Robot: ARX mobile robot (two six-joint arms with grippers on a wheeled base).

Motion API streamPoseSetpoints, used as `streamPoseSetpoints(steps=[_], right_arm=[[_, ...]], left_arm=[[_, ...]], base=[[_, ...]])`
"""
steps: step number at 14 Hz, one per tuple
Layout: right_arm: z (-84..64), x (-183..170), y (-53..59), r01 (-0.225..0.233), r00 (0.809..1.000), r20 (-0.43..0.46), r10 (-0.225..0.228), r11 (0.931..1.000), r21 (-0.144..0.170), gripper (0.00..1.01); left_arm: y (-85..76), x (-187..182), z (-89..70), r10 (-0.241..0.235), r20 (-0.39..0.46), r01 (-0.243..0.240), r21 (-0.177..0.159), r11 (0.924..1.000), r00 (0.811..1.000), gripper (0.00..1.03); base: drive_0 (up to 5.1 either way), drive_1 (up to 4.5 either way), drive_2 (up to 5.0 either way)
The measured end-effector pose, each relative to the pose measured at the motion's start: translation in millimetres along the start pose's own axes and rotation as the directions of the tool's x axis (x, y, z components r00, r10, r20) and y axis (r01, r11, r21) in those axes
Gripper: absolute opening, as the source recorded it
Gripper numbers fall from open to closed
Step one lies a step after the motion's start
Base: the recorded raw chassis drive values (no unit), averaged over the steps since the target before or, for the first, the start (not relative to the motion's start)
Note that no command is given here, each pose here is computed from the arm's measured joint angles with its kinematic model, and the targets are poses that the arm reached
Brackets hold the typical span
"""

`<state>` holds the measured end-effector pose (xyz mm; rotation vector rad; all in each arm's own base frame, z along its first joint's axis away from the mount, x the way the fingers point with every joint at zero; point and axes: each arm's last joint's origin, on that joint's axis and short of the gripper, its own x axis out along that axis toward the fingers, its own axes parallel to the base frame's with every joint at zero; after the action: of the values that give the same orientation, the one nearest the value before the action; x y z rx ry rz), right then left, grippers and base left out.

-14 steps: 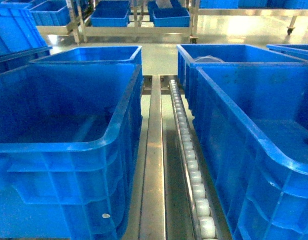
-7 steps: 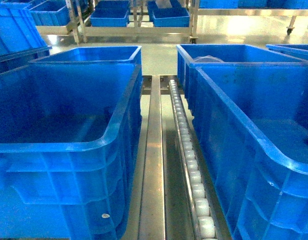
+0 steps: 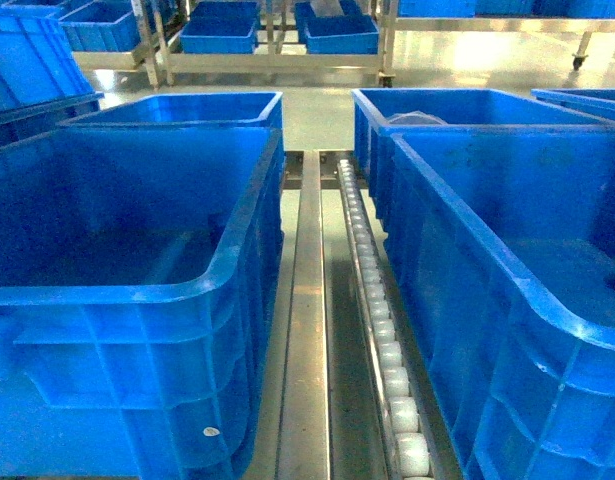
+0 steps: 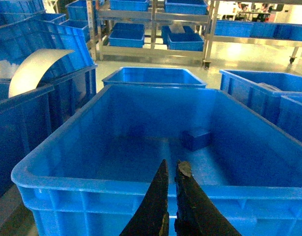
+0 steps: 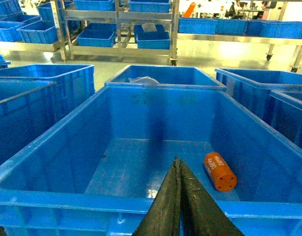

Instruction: Sort blue parts and orange caps into right shelf containers

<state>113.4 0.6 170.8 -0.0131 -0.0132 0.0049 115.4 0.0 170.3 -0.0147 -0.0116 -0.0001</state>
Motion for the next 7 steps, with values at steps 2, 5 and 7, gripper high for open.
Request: streamPoseSetpoints(steps=[2,5,7], right_arm=[[-0.1,-3,0.0,0.0,1.0,0.0,0.0,1.0,0.0,0.02],[-1.2,-6,0.0,0.0,1.0,-0.007,0.0,1.0,0.001,0.02],[-0.3,-17,0.0,0.0,1.0,0.014,0.0,1.0,0.002,0.02]], left_arm=[[0.0,-3,-0.1,0.0,0.0,0.0,0.0,1.0,1.0,0.02],[0.0,-7,-0.5,0.0,-0.001,0.0,0.0,1.0,1.0,0.02],[0.0,-15,-6.9,-0.002,-0.055,0.002,0.001,1.0,0.999,0.02]], base=[[0.0,0.0,0.0],[0.0,0.0,0.0],[0.0,0.0,0.0]])
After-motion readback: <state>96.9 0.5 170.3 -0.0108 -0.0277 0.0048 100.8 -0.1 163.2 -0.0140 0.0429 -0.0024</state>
